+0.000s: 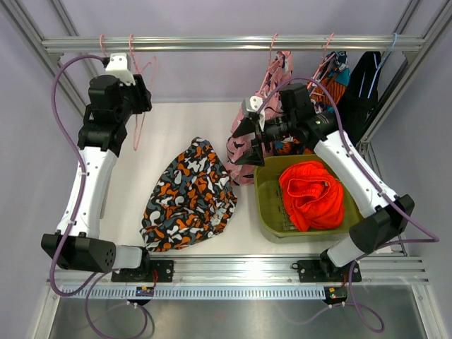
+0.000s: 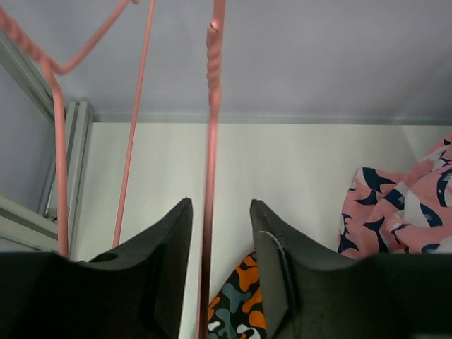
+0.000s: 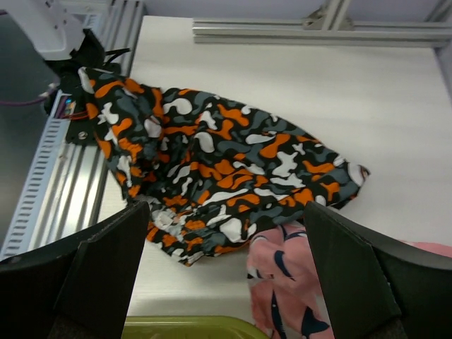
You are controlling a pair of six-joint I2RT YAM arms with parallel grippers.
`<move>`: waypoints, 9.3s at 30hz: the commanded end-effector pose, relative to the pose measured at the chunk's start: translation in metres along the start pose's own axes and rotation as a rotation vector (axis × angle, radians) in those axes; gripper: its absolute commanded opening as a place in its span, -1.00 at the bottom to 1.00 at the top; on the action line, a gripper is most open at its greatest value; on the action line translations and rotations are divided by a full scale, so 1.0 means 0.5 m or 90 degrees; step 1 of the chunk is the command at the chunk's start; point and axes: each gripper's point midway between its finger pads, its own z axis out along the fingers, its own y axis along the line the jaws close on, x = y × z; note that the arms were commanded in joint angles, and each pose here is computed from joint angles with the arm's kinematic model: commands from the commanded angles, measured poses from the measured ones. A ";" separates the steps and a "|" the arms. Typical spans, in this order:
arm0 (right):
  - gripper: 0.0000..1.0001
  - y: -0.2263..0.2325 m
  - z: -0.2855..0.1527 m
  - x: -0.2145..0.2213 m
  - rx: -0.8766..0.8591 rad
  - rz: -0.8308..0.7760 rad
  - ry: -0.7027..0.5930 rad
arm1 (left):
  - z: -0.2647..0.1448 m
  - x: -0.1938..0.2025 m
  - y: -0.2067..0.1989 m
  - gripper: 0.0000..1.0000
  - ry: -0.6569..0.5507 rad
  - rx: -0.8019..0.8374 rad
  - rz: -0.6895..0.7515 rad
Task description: Remove the shorts from the hanger
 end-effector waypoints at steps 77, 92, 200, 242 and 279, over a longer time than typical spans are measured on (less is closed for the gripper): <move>-1.00 0.066 -0.150 -0.541 0.123 -0.156 -0.285 | -0.457 0.032 -0.029 0.98 -0.236 0.093 -0.057; -1.00 0.038 -0.550 -0.692 0.636 -0.303 -0.389 | -0.382 0.033 -0.053 0.98 -0.235 0.135 -0.068; -0.99 -0.034 -0.170 0.152 0.268 -0.230 0.297 | -0.371 0.094 -0.073 0.98 -0.192 0.176 -0.072; -0.82 0.192 -0.348 0.833 0.133 0.320 0.761 | -0.369 0.020 -0.218 0.98 -0.183 0.422 -0.165; 0.32 -0.051 -0.332 -0.048 0.465 0.242 -0.005 | -0.236 -0.042 -0.450 0.98 -0.085 0.519 -0.118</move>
